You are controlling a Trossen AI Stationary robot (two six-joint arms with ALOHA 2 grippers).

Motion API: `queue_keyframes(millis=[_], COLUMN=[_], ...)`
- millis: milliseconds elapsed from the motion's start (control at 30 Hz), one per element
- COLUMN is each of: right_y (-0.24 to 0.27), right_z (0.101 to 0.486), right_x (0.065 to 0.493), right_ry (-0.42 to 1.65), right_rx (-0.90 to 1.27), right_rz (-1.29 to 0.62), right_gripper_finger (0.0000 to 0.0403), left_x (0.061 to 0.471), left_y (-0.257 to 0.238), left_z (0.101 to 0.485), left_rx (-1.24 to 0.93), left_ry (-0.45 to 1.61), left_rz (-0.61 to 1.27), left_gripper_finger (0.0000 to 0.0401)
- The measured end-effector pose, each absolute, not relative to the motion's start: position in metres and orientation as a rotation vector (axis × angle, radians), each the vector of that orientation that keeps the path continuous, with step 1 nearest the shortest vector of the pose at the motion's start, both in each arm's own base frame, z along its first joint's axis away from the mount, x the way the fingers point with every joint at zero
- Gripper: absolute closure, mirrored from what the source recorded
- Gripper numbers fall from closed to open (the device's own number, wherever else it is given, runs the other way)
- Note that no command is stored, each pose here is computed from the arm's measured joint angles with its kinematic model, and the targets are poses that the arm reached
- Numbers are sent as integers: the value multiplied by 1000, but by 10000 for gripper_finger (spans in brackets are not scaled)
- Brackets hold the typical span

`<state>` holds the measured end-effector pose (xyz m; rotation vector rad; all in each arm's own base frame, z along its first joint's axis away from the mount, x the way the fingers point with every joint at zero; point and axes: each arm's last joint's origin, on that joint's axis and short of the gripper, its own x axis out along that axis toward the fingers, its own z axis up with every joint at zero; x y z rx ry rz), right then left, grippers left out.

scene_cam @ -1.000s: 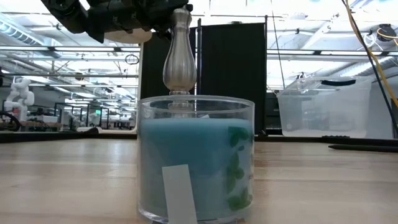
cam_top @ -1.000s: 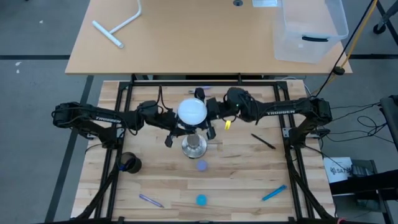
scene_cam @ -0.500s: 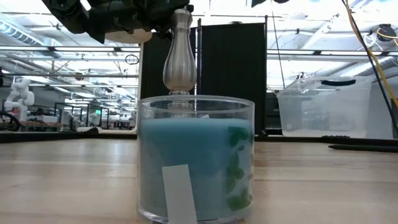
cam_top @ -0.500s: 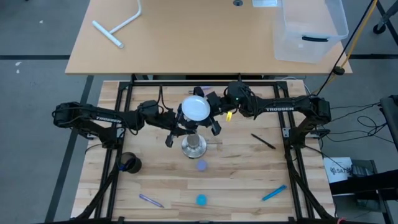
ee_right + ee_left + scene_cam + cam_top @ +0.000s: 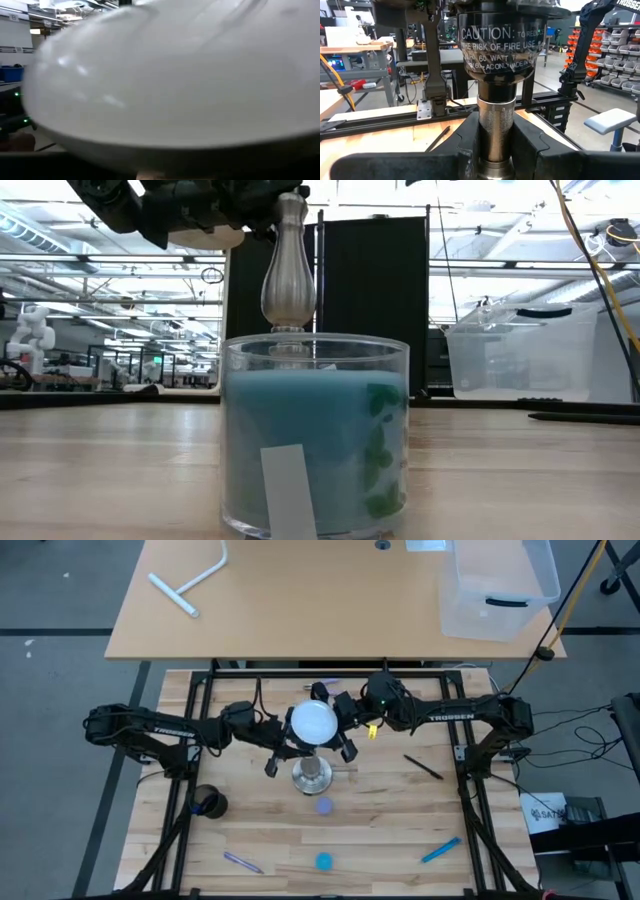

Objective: Screw lightbulb
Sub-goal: Remove the lightbulb from the silver lamp socket

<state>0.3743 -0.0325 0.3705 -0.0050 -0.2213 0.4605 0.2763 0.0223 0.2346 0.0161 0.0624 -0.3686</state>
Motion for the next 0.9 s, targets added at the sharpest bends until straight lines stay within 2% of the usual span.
queue_keyframes(millis=[500, 900], right_y=[-28, -25], right_z=[372, 371], right_x=[374, 374], right_ry=[-226, -228], right_rx=[-5, -15], right_rz=[467, 472], right_gripper_finger=[132, 124], left_x=[276, 276], left_y=[22, 22], left_z=[234, 234], left_rx=[12, 11], left_ry=[65, 67], left_rz=[-368, -361], left_gripper_finger=[326, 326])
